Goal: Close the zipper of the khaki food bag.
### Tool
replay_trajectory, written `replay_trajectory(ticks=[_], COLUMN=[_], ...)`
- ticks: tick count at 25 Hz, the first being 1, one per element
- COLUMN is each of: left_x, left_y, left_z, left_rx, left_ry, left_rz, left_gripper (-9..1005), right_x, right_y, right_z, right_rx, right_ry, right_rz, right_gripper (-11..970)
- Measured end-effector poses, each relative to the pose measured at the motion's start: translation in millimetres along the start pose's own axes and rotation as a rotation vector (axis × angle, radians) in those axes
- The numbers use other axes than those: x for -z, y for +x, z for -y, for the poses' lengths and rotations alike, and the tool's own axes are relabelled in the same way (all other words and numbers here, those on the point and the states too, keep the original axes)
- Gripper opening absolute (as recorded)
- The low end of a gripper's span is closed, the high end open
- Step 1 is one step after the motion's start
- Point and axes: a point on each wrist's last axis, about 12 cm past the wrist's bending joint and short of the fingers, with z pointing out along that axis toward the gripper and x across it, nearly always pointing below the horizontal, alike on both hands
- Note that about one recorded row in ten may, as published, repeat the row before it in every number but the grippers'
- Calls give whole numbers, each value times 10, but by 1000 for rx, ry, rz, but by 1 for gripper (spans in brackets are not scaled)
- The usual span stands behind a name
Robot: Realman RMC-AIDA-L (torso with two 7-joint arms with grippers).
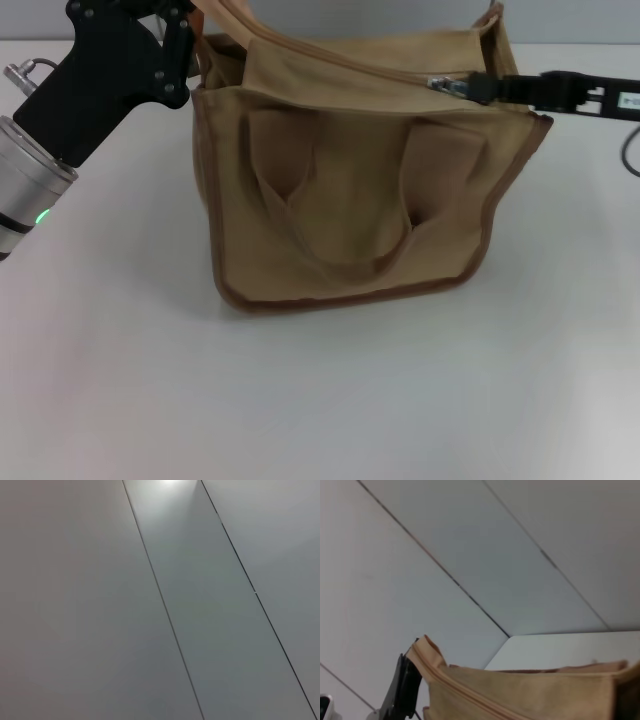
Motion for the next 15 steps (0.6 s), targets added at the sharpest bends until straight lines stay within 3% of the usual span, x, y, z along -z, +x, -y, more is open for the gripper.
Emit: replay_trajectory(ticks=[15], left_x=[1], left_y=[3], left_z=[6], left_rx=[7], left_ry=[-3], left_rz=[-1], left_gripper=[165], right_x=[233], right_y=[96], right_z=[19], right_rx=[-11], right_ry=[-11], right_rz=[53], right_gripper=[11])
